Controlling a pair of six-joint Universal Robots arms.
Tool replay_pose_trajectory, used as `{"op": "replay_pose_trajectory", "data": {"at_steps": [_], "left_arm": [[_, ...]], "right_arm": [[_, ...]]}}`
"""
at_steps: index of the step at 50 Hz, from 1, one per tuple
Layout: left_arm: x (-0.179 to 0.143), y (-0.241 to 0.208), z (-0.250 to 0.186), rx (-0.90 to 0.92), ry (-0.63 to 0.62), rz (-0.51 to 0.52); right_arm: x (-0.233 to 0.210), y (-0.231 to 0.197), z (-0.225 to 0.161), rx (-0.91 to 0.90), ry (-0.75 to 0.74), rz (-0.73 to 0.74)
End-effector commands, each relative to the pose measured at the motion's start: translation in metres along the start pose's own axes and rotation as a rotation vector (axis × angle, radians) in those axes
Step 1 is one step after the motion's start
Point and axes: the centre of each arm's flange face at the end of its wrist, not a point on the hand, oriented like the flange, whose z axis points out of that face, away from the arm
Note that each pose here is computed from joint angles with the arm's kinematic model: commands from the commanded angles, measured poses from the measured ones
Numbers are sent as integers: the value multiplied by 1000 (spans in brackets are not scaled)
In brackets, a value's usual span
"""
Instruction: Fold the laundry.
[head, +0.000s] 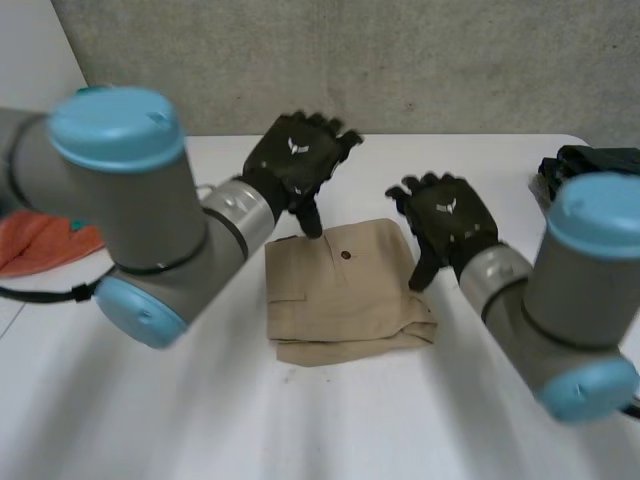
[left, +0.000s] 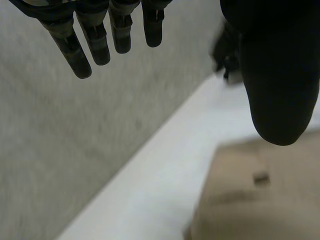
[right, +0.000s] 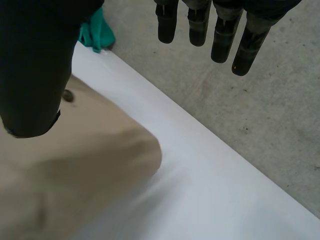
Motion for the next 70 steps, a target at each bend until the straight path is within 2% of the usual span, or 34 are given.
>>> {"op": "replay_pose_trajectory", "data": {"at_steps": [1,5,10,18,32,44,52,56,64,68,70], "left_arm": [[-3,-22,-13,100,312,-41],[-7,-24,-19,94,394,-64],[-4,-18,-18,69,401,-80],[2,-17,-20,57,421,-94],[10,-16,-25,39,444,-138],[10,-18,-31,40,442,-139],[5,-21,-32,47,426,-136],[-1,-27,-34,61,409,-128],[-6,-23,-37,46,394,-135],[-7,-24,-41,43,389,-136],[-8,-23,-41,43,389,-136]], "right_arm": [[-43,37,-43,17,-74,-25],[-63,54,-49,54,-102,-60],[-74,82,-37,16,-91,-154],[-75,88,-9,50,-55,-252],[-76,79,33,138,-23,-254],[-71,61,47,198,6,-238],[-71,65,59,152,-2,-226],[-45,60,62,92,31,-192],[39,49,66,78,175,-161],[63,48,74,132,161,-168],[77,41,82,216,144,-186]]}}
